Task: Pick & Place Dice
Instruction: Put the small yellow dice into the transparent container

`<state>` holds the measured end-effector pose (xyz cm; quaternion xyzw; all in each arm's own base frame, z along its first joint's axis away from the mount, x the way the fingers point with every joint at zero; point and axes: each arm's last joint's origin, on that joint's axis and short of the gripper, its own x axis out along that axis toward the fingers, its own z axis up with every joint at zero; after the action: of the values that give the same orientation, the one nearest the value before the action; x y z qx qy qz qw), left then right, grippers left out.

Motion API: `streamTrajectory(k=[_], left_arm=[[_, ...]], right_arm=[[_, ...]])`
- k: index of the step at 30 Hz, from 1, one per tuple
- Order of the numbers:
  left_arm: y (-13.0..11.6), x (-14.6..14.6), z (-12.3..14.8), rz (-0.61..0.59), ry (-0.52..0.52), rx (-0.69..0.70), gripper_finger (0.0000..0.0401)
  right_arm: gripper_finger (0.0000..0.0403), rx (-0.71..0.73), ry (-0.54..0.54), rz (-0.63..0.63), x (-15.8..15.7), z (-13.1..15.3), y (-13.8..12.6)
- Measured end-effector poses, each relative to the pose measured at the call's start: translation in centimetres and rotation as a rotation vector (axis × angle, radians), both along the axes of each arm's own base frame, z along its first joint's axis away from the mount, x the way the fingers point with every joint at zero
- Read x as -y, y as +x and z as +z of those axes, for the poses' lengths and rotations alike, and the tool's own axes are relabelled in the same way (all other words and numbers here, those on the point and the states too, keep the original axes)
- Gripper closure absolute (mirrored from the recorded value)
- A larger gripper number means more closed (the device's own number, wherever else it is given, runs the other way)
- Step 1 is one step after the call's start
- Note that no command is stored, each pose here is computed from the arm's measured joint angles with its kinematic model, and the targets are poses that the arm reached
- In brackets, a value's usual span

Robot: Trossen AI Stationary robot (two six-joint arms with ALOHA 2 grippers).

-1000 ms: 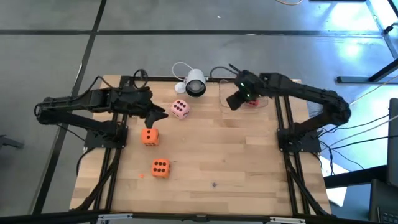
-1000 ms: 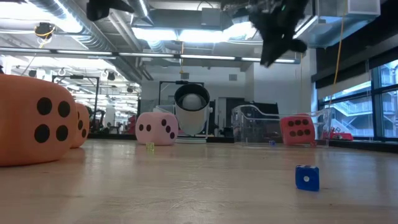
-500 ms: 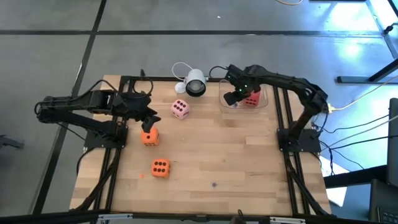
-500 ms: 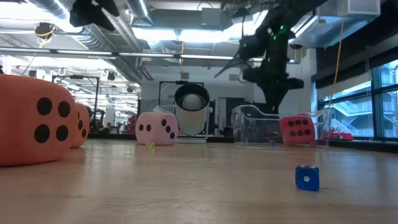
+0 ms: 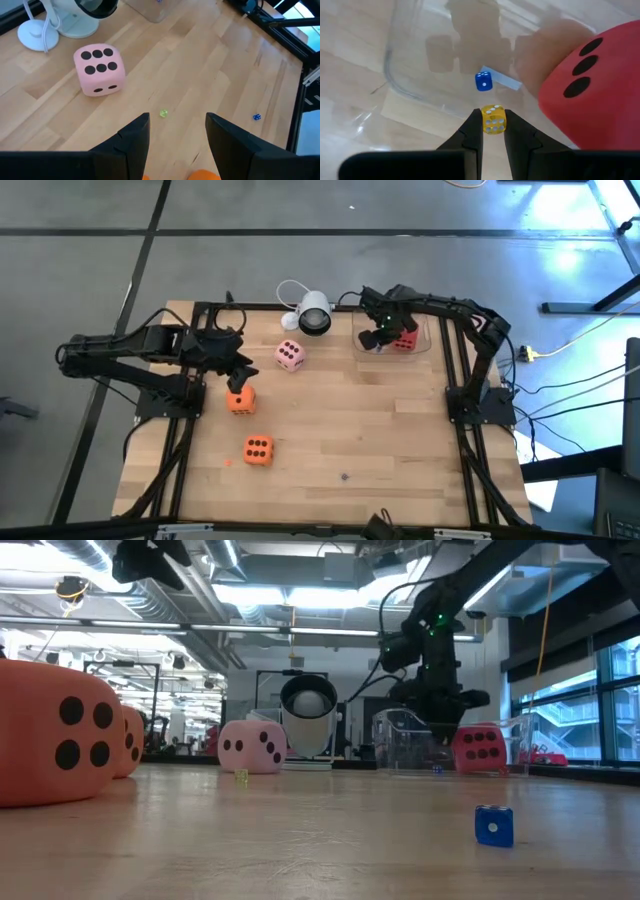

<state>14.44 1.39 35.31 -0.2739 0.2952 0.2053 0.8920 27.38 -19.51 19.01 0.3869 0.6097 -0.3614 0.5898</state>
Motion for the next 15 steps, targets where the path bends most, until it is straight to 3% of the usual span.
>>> streamTrajectory(k=[15], left_arm=[[0.01,-0.02,0.0,0.006,0.001,0.0,0.0214]], right_arm=[[0.0351,0.008,0.007,0.004,-0.03,-0.07,0.1]])
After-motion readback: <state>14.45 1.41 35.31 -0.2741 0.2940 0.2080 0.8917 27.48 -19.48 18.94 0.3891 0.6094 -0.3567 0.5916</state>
